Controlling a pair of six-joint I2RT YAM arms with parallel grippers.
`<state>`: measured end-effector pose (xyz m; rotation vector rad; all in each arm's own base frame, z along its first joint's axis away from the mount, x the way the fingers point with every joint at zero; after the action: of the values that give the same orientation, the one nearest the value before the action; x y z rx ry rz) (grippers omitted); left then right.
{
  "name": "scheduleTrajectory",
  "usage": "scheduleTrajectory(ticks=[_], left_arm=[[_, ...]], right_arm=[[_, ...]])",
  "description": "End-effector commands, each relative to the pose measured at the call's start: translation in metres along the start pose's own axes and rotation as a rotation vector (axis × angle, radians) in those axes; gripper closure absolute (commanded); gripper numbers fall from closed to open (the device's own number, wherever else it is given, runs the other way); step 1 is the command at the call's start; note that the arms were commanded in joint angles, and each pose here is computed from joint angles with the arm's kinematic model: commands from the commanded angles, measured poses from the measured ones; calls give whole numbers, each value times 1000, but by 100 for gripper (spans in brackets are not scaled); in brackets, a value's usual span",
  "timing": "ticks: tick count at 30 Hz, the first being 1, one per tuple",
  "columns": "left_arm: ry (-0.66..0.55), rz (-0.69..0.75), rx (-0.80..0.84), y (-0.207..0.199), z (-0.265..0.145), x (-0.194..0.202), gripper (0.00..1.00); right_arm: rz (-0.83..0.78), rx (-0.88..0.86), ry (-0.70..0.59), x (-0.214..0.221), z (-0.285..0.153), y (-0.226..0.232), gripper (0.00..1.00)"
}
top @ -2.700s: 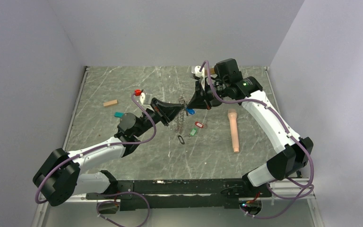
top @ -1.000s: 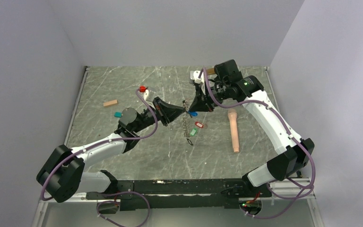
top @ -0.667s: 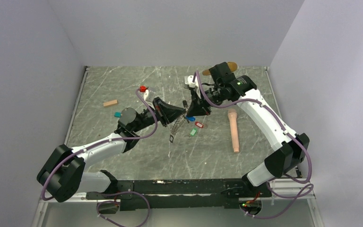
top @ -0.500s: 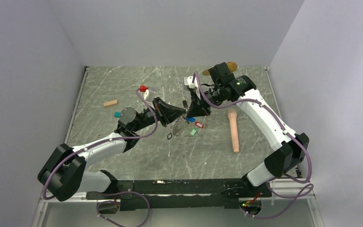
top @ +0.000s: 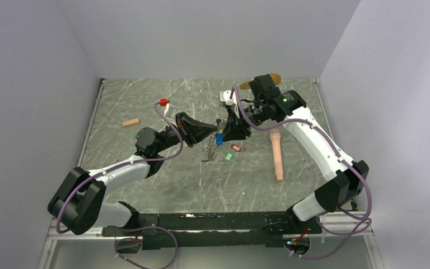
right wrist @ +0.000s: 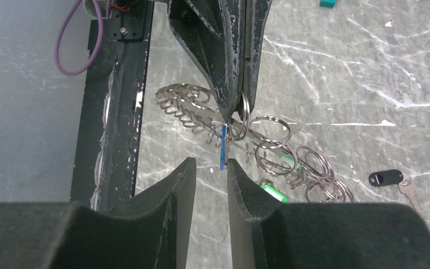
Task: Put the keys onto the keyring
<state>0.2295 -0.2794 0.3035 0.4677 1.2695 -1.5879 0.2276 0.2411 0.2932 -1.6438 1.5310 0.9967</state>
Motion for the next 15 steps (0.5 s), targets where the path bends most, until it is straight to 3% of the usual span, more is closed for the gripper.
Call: scheduleTrajectory(ticks=[1, 9, 15], left_arm=[[-32, 52, 129, -24, 0, -15, 100], [-23, 38, 187, -31, 3, -17, 100], [-28, 25, 177, -28, 4, -16, 100]], right_arm=[[-60, 9, -87, -18, -19, 9, 68], [-23, -36, -242, -46, -28, 6, 67], [76, -55, -269, -47, -20, -1, 67]])
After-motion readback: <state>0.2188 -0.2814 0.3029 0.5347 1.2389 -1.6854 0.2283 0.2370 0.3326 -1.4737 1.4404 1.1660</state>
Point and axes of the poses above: each gripper's point midway between its finger pads, its own z axis out along the fingers, its own y axis along the line the jaws close on, x = y × z, the point moved 3 cm from there along -z, back along the fingers, and after that the axes turned 5 degrees about -z, right-handed, at the moved point
